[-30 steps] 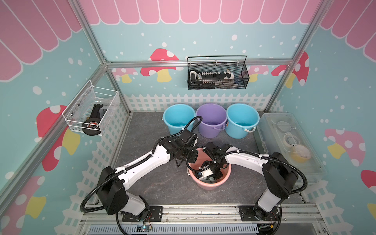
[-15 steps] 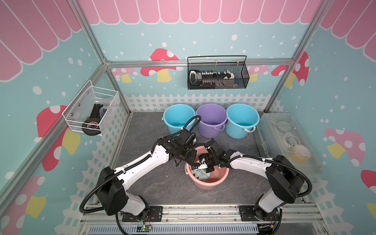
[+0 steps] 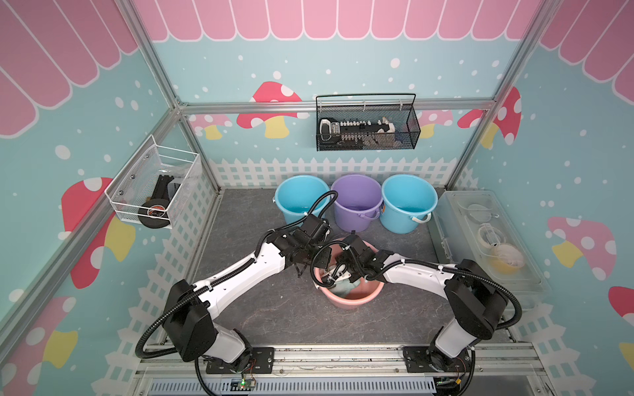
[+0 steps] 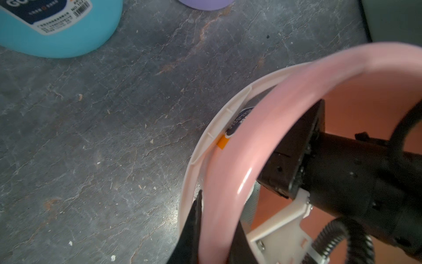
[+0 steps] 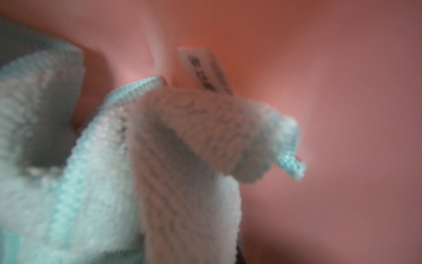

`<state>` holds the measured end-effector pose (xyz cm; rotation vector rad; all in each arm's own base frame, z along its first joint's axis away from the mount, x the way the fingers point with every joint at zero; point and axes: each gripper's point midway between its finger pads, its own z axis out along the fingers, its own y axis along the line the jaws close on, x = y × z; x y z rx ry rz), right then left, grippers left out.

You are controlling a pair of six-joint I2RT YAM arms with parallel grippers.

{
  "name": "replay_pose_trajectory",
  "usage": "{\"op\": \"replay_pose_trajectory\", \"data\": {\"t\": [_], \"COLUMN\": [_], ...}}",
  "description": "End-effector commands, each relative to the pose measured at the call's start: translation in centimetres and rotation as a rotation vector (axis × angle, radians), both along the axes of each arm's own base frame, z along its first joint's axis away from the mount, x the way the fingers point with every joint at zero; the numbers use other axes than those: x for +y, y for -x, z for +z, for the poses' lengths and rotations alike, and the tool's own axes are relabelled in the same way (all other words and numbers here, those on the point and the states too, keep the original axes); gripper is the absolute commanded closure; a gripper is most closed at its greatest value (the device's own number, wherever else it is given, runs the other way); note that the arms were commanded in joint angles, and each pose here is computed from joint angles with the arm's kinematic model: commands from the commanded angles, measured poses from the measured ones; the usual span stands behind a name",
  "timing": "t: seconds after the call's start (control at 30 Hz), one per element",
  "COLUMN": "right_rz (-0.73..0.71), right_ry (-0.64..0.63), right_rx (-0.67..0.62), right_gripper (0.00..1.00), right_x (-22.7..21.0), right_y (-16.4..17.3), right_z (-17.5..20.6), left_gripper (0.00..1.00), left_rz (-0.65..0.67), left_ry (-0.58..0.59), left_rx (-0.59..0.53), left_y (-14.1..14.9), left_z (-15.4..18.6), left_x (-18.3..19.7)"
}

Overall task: Wipe the inside of the bucket with a cloth
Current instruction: Wipe the dirt from the inside of the bucket.

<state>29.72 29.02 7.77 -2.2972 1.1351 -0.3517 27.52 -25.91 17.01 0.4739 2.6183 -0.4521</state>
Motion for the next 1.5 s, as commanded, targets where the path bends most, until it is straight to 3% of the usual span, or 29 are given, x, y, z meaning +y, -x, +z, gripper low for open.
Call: {"op": "replay_pose_trajectory", "data": {"t": [0.0, 0.3, 0.5, 0.73, 0.93, 1.07, 1.23, 1.47], "right_rz": [0.024, -0.079, -0.095, -0.019, 0.058, 0.128, 0.173, 0.114], "right_ry": [0.223, 0.445, 0.419, 0.214, 0.043, -0.108, -0.310, -0.481], "right_rx": [-0.004, 0.250, 0.456, 0.761, 0.915, 0.923, 0.828, 0.501], "right_gripper": [1.00, 1.00, 1.00, 1.00, 1.00, 1.00, 1.00, 1.00], "right_x": [-2.9, -8.1, -8.5, -5.5, -2.3, 0.3, 3.8, 6.6], "right_y": [0.2, 4.6, 8.6, 13.1, 14.5, 14.4, 12.2, 6.4], "right_z": [0.2, 0.0, 0.1, -0.5, 0.1, 1.4, 2.5, 3.0], "left_gripper": [1.00, 1.00, 1.00, 1.00, 1.00, 1.00, 1.00, 1.00], "left_rz": [-0.018, 0.015, 0.021, 0.009, 0.004, -0.004, -0.019, -0.033], "left_ry": [0.054, 0.030, 0.034, 0.043, 0.052, 0.058, 0.074, 0.086], "left_rx": [-0.026, -0.022, -0.021, -0.011, -0.005, 0.000, 0.001, 0.002], "left_y": [-0.3, -0.7, -0.9, -1.1, -1.1, -1.1, -1.2, -1.0], "left_z": [1.3, 1.2, 1.4, 1.1, 0.9, 0.9, 1.1, 1.4], "left_x": [-1.6, -0.4, -0.5, -1.0, -1.4, -1.7, -2.4, -3.0]}}
